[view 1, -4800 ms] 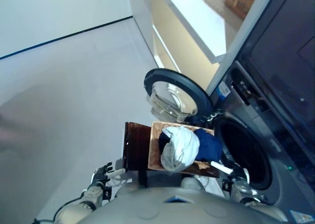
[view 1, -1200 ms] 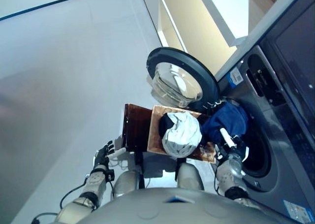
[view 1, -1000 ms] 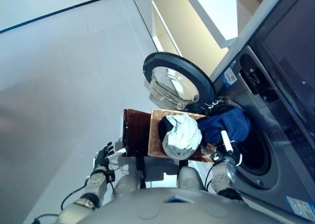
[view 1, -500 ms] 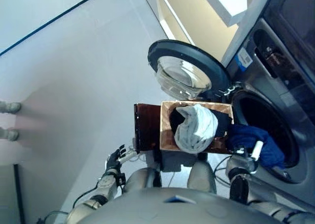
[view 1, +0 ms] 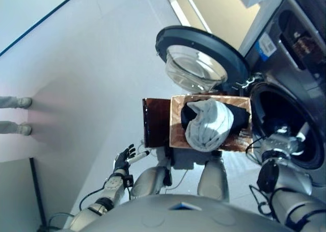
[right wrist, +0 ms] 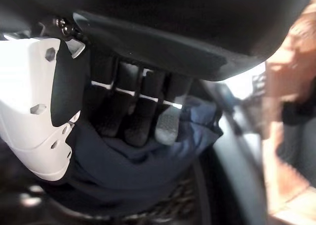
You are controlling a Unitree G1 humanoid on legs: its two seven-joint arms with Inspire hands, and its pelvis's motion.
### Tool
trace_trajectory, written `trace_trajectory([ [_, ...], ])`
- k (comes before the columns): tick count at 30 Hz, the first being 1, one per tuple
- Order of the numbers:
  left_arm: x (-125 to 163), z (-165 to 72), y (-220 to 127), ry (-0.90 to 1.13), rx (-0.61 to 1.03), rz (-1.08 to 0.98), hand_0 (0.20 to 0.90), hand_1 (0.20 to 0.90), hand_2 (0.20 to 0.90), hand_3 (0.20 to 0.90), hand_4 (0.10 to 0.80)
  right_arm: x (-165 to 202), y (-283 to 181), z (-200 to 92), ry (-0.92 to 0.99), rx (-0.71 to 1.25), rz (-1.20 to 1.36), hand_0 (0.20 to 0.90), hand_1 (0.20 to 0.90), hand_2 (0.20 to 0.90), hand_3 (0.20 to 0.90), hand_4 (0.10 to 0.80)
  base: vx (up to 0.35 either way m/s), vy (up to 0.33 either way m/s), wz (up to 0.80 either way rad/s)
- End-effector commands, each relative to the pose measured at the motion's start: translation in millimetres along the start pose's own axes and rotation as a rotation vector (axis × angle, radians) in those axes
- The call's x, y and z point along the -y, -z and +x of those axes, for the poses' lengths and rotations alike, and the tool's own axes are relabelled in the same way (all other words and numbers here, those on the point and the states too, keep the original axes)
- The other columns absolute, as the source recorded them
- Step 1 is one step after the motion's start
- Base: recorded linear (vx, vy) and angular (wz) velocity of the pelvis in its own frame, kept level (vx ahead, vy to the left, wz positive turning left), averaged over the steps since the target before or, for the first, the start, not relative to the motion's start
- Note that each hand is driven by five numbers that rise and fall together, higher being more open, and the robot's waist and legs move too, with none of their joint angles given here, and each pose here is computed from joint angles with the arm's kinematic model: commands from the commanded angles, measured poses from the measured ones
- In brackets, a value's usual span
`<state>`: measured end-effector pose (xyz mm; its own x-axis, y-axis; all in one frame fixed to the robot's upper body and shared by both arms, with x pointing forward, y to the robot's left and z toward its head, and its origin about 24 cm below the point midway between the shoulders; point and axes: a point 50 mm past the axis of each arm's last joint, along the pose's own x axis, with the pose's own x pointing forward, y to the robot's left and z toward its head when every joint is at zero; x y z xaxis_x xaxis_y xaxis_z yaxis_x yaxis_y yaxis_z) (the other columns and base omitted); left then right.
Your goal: Pick up the clothes and place them into the washing machine
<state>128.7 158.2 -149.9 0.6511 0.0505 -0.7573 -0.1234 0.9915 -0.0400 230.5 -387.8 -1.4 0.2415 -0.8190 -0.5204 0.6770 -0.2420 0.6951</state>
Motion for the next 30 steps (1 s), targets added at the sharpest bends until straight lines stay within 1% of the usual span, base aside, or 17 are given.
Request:
trace_trajectory([
  [1,-10.3,9.1,-31.3,-0.027,0.114,0.043,0.900,0.900,0.900,0.900,0.800,-39.9,-40.9,0.6,-0.080,0.189,0.103,0.200,0.200,0.200,0.200,0.300,0.001,-0.012,0.04],
  [4,-9.5,8.2,-30.1,-0.019,0.114,0.049,0.900,0.900,0.900,0.900,0.800,-56.4,-63.8,1.9,-0.079,0.246,0.144,0.200,0.200,0.200,0.200,0.300,-0.017,0.009,0.08],
  [6,-11.6,8.4,-31.4,-0.025,0.118,0.058,0.900,0.900,0.900,0.900,0.800,-71.9,-74.5,0.4,-0.106,0.272,0.100,0.200,0.200,0.200,0.200,0.300,-0.055,0.030,0.14],
  [13,-2.2,10.0,-43.5,0.001,0.174,0.030,0.900,0.900,0.900,0.900,0.800,-108.7,-94.6,-9.2,-0.173,0.318,0.129,0.200,0.200,0.200,0.200,0.300,-0.024,0.008,0.01],
  [18,2.3,9.2,-47.5,0.020,0.197,0.011,0.900,0.900,0.900,0.900,0.800,-115.3,-111.8,-12.8,-0.176,0.365,0.232,0.200,0.200,0.200,0.200,0.300,-0.013,0.005,0.09],
  [24,-1.3,9.5,-45.2,-0.005,0.186,0.006,0.900,0.900,0.900,0.900,0.800,-107.9,-111.8,-9.5,-0.126,0.373,0.205,0.200,0.200,0.200,0.200,0.300,-0.002,-0.002,0.02],
  [25,-1.1,9.6,-45.4,-0.006,0.187,0.003,0.900,0.900,0.900,0.900,0.800,-107.6,-111.5,-9.4,-0.123,0.374,0.199,0.420,0.420,0.420,0.420,0.457,0.000,0.000,0.00],
  [26,-1.1,9.5,-45.3,-0.008,0.187,0.003,0.900,0.900,0.900,0.900,0.800,-106.5,-112.1,-8.6,-0.114,0.375,0.186,0.900,0.900,0.900,0.900,0.800,0.000,0.000,0.00],
  [30,-2.2,9.3,-43.3,-0.014,0.177,0.006,0.900,0.900,0.900,0.900,0.800,-97.7,-106.8,-3.8,-0.070,0.353,0.130,0.900,0.900,0.900,0.900,0.800,0.002,0.002,0.02],
])
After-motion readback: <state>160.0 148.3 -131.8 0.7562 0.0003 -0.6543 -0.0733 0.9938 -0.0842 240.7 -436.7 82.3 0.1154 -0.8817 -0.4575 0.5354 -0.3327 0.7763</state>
